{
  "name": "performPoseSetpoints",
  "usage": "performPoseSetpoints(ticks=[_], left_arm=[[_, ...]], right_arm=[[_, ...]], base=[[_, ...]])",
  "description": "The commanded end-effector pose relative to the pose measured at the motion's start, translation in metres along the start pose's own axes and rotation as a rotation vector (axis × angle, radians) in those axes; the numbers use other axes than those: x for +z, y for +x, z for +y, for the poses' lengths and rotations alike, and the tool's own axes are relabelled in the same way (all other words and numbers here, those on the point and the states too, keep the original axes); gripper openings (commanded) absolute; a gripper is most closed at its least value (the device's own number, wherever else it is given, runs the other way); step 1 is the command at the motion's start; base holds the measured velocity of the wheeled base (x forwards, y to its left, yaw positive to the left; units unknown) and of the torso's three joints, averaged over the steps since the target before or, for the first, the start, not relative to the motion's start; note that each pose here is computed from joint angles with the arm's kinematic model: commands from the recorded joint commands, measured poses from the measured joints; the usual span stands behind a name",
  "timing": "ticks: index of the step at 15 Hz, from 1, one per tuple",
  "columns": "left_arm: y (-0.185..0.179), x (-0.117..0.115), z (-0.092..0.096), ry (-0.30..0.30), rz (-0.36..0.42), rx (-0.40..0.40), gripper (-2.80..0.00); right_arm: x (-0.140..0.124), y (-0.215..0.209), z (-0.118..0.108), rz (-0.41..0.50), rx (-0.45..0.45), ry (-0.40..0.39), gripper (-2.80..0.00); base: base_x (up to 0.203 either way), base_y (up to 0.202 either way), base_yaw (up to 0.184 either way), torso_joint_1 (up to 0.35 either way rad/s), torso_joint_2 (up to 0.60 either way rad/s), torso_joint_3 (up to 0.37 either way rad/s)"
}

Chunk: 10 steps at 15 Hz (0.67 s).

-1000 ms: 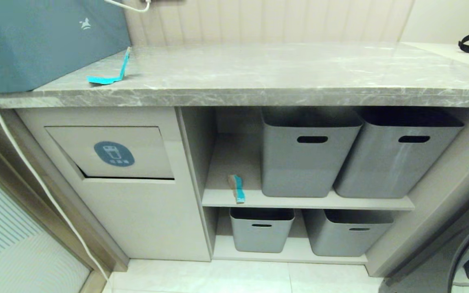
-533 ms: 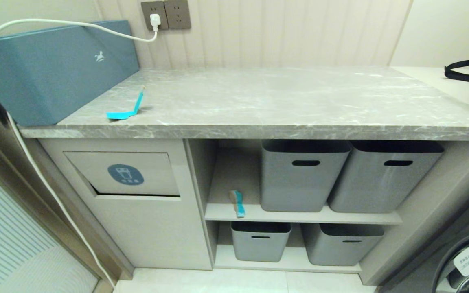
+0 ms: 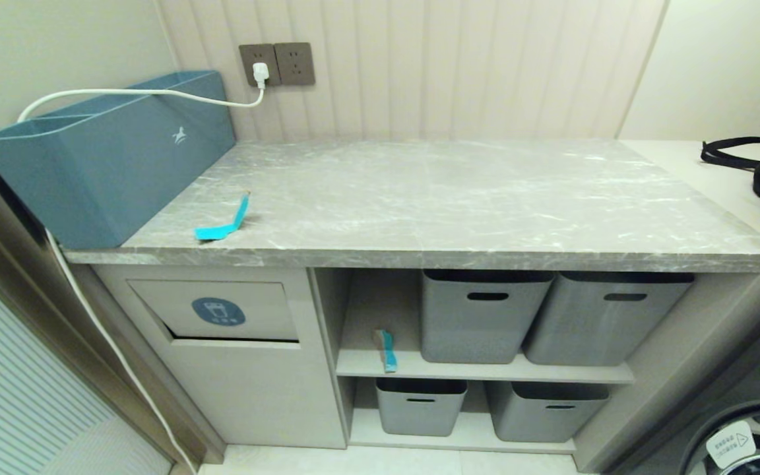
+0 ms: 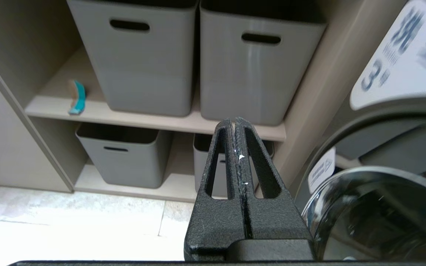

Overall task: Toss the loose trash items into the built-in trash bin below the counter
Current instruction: Pick up the garbage

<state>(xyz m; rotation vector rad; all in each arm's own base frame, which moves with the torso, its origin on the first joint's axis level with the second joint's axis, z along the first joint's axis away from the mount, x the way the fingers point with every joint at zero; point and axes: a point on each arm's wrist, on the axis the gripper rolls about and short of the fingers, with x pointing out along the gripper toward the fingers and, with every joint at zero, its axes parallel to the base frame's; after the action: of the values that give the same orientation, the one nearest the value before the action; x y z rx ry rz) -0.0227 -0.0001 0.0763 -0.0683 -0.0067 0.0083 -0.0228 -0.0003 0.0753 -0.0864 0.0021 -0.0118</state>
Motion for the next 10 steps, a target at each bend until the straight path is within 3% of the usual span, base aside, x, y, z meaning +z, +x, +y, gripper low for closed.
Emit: performPoseSetpoints(ticks=[1,10], left_arm=[[0.0003,-0.0007,0.0000,-0.001,0.003,0.001,-2.80],[0.0001,-0.0005,0.0000,-0.001,0.001,0.001,-2.80]], right_arm=[[-0.0004,0.0001,0.0000,0.002,0.000,-0.001,-2.80],[-0.0004,0.0001,-0.0001,0.002,-0.005,0.010,-2.80]], base=[[0.000,0.000,0.000,0.233,-0.51,-0.279],[0.000,0.000,0.000,0.246,-0.54,-0.289]])
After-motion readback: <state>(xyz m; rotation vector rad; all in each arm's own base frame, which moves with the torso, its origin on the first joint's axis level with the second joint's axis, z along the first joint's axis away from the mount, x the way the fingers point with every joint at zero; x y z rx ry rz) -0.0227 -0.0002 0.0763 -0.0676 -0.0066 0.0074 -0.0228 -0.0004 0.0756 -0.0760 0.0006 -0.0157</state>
